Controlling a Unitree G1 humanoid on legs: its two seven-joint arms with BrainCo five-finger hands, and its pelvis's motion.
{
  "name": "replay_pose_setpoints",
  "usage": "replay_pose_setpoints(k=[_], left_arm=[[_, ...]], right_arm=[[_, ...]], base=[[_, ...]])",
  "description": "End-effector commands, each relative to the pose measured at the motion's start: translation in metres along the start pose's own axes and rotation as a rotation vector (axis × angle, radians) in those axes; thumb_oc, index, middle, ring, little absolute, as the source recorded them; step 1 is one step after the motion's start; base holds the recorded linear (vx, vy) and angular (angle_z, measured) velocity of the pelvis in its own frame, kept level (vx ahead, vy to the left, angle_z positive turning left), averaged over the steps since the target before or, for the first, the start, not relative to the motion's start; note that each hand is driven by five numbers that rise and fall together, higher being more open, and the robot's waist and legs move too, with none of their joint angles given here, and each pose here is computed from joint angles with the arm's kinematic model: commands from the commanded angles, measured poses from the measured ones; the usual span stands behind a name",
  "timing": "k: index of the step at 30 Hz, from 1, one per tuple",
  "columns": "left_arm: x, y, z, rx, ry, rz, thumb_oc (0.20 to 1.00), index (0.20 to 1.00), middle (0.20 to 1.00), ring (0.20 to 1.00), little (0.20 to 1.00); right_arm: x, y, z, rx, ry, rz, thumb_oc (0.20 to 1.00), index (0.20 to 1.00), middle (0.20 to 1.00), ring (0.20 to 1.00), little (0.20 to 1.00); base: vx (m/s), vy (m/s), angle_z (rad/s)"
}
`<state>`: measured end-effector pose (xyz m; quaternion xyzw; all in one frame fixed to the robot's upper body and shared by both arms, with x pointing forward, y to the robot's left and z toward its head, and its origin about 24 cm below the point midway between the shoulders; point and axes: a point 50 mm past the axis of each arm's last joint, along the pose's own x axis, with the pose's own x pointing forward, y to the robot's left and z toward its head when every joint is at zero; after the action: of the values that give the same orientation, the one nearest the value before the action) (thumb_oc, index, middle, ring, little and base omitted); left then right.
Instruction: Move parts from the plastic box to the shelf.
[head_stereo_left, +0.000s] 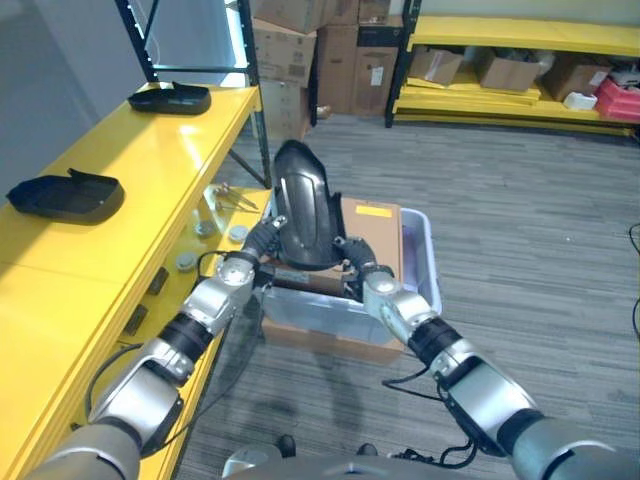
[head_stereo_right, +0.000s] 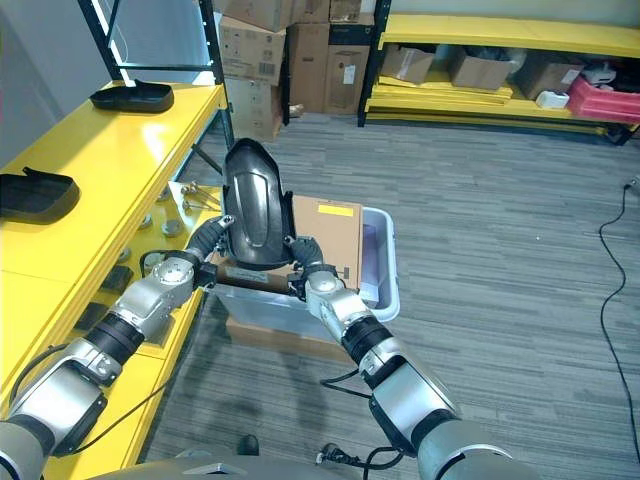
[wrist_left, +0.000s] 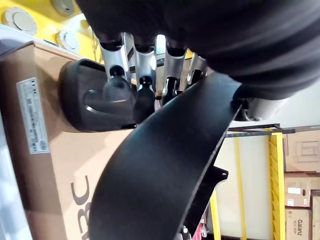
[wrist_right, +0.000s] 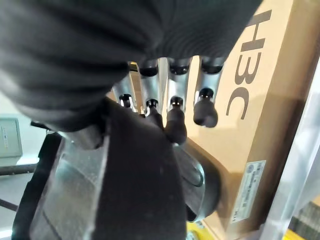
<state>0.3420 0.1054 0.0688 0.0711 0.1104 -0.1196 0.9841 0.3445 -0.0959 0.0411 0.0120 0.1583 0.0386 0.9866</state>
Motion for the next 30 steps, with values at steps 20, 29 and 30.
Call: replay_pose_setpoints(k=[20,29,30], left_arm=[[-0.018,0.014,0.040,-0.188,-0.333,0.054,0.200,0.200,0.200,0.200,0.200],[-0.053,0.073,0.017,-0.255,-0.396,0.279,0.200,0.200,0.200,0.200,0.200],[-0.058,0.080,0.016,-0.259,-0.412,0.305,0.200,0.200,0.200,0.200,0.200]], right_arm=[[-0.033,-0.030,0.013,0.170,-0.198,0.102,1.000,1.000,1.000,1.000,1.000],[-0.076,-0.088,-0.080,0.194,0.078,0.076,1.000,1.000,1.000,1.000,1.000],[-0.080,-0.089,-0.087,0.194,0.102,0.088,1.000,1.000,1.000,1.000,1.000]], base=[[0.00,-0.018,0.00],[0.00,-0.122,-0.05],[-0.01,-0.146,-0.10]])
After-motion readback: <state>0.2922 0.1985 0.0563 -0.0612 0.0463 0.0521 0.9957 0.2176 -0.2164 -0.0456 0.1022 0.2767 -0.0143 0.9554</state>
